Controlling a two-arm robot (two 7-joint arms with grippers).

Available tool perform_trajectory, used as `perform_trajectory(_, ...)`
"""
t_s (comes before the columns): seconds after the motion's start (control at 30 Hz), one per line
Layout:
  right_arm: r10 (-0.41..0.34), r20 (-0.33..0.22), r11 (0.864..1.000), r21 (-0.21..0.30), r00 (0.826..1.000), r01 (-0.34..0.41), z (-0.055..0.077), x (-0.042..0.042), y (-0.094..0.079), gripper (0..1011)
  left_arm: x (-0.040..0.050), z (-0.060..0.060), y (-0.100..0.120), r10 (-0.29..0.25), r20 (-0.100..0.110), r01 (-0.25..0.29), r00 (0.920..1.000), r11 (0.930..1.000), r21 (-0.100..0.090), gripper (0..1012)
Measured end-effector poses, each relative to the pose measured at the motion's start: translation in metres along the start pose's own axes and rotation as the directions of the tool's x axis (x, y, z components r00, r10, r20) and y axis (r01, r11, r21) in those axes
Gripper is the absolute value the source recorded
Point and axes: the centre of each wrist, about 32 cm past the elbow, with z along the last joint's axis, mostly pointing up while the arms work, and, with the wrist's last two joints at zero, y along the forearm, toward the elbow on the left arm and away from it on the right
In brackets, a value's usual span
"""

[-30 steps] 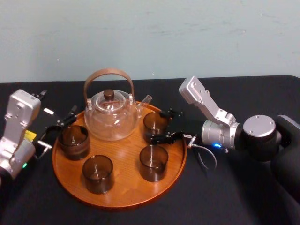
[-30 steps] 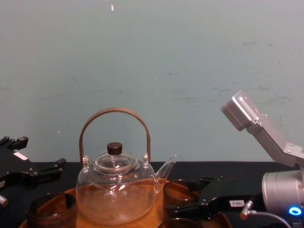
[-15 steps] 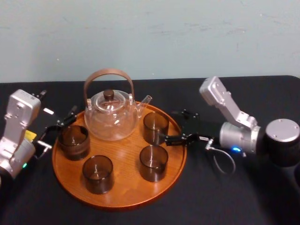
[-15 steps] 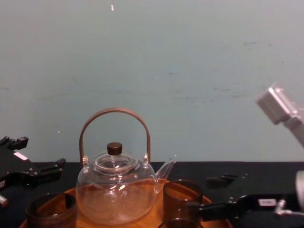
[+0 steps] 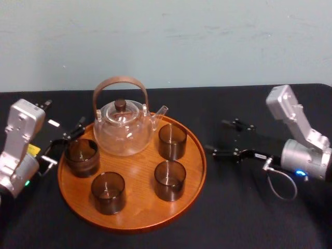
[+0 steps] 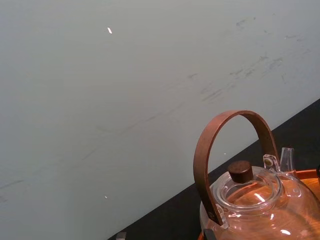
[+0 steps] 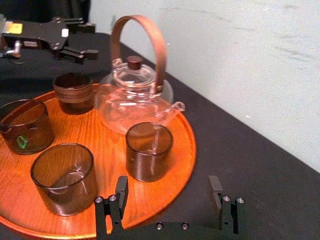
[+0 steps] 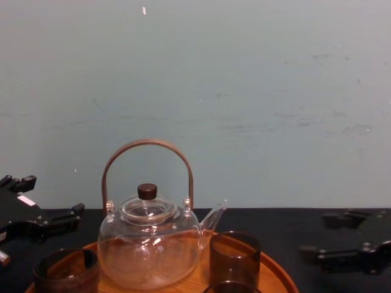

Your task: Pick up the glass from the table and place it on the tray.

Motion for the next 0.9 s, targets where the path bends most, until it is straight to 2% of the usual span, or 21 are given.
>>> perform_trajectory(0.1, -0.024, -0.005, 1.000, 0.011, 1.000, 0.025, -0.002, -0.0010, -0.008, 1002, 0.0000, 0.000, 0.000, 0.000, 0.000, 0.000, 1.0000, 1.0000, 0.000, 1001)
perform_trajectory(0.27, -0.125, -0.019, 0.990, 0.056, 0.992, 0.126, -0.007, -0.0067, -0.021, 1002, 0.0000, 0.000, 0.000, 0.000, 0.000, 0.000, 1.0000, 1.0000, 0.000, 1001)
perform_trajectory(0.37, -0.198, -0.034, 0.976, 0.085, 0.980, 0.200, -0.011, -0.0125, -0.022, 1002, 0.0000, 0.000, 0.000, 0.000, 0.000, 0.000, 1.0000, 1.0000, 0.000, 1001)
perform_trajectory(0.4, -0.234, -0.043, 0.967, 0.095, 0.971, 0.237, -0.013, -0.0150, -0.022, 1002, 0.0000, 0.000, 0.000, 0.000, 0.000, 0.000, 1.0000, 1.0000, 0.000, 1002)
perform_trajectory(0.63, -0.337, -0.080, 0.933, 0.103, 0.938, 0.344, -0.020, -0.0227, -0.020, 1002, 0.0000, 0.000, 0.000, 0.000, 0.000, 0.000, 1.0000, 1.0000, 0.000, 1001)
perform_trajectory(0.9, -0.382, -0.089, 0.917, 0.088, 0.920, 0.389, -0.027, -0.0259, -0.018, 1002, 0.0000, 0.000, 0.000, 0.000, 0.000, 0.000, 1.0000, 1.0000, 0.000, 1001)
